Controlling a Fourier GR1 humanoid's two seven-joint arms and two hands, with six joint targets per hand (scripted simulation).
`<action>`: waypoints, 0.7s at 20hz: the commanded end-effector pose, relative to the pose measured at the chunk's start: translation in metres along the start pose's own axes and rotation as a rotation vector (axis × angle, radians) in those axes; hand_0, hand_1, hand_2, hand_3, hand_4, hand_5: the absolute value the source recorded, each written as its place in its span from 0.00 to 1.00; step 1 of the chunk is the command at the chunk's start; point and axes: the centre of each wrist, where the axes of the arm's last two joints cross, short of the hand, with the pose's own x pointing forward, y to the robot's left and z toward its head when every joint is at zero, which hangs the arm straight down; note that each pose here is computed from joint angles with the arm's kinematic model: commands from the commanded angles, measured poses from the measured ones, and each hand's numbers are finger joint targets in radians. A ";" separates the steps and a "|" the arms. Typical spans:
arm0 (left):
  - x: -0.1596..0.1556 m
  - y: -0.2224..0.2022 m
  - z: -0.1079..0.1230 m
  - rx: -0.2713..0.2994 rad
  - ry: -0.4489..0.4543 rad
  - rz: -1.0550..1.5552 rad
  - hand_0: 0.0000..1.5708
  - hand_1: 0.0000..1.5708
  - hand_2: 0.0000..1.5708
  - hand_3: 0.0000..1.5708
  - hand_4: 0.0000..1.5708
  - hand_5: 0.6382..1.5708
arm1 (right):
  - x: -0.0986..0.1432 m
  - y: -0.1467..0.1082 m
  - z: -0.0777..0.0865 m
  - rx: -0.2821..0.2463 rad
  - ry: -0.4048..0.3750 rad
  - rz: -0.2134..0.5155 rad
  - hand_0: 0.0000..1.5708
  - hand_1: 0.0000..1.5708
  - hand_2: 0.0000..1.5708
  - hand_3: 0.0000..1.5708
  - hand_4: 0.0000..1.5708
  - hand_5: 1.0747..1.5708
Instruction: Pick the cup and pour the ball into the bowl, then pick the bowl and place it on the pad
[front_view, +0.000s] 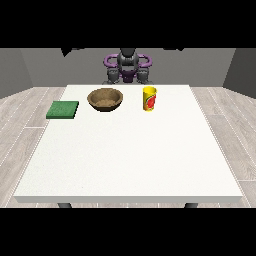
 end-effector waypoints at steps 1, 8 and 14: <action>-0.009 0.025 0.006 0.015 -0.065 0.009 0.00 0.00 0.00 0.00 0.00 0.97 | 0.009 -0.021 0.003 0.002 -0.057 -0.012 0.00 0.00 0.00 0.00 0.00 1.00; -0.020 0.013 -0.029 0.034 -0.226 -0.019 0.00 0.00 0.00 0.00 0.00 0.95 | 0.007 0.016 -0.019 0.050 -0.175 -0.030 0.00 0.00 0.00 0.00 0.00 1.00; -0.075 0.002 -0.020 0.056 -0.243 -0.015 0.00 0.00 0.00 0.00 0.00 0.95 | 0.013 0.009 -0.030 0.060 -0.210 -0.013 0.00 0.00 0.00 0.00 0.00 1.00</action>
